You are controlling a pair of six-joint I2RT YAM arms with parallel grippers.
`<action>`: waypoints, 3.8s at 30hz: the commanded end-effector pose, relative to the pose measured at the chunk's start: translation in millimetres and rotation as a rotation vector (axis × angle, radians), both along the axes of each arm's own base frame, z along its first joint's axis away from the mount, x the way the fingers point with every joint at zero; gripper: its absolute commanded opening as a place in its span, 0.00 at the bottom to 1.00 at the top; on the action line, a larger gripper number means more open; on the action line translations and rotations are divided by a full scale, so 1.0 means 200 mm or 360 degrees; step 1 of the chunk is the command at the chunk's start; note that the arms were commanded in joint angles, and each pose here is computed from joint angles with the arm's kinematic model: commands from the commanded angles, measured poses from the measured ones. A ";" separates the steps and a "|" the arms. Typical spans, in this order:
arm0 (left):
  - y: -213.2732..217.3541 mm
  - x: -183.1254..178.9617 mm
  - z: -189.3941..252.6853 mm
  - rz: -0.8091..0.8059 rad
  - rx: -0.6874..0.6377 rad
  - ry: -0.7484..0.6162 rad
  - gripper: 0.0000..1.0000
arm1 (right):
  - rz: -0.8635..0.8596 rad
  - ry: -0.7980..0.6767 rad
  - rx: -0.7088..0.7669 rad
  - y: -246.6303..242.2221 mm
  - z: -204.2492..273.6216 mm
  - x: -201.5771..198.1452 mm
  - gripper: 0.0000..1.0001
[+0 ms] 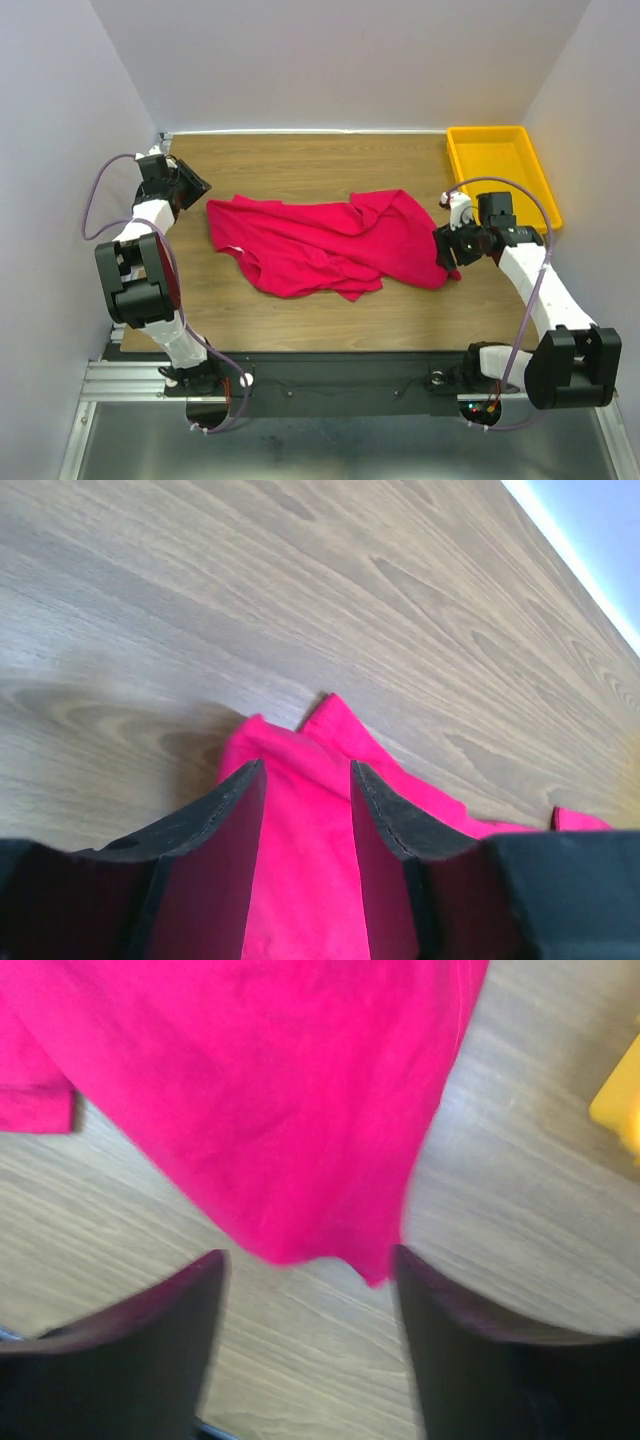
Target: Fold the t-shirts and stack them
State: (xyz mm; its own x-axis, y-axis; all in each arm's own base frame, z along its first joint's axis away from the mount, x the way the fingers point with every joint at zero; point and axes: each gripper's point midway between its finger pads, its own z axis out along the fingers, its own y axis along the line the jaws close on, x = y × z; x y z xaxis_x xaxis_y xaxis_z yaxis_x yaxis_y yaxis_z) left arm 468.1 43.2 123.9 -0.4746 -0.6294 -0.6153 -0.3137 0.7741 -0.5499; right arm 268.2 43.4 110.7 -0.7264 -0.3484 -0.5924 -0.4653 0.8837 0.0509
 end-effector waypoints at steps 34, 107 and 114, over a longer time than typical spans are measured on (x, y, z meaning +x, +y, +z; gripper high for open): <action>-0.49 -0.77 0.19 -0.0319 -0.0111 -0.0167 0.57 | 0.0018 -0.0022 0.0095 1.04 -0.32 1.29 0.50; -1.83 -1.36 -0.44 -0.1350 0.1088 0.0408 0.00 | 0.0042 -0.0345 0.0392 0.11 0.14 0.48 1.00; -1.86 -1.70 -0.16 -0.1752 0.0835 0.0371 0.00 | 0.0031 -0.0336 0.0395 0.09 0.13 0.48 1.00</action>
State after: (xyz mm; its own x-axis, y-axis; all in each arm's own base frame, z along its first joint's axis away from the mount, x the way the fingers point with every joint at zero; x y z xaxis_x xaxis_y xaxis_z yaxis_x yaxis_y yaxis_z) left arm 164.5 -328.7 47.5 -0.7529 0.4311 -0.4973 0.4983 0.8670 -0.0029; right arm 361.0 61.1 125.0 -0.6077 -0.1968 -0.7694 -0.4915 0.8541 0.1698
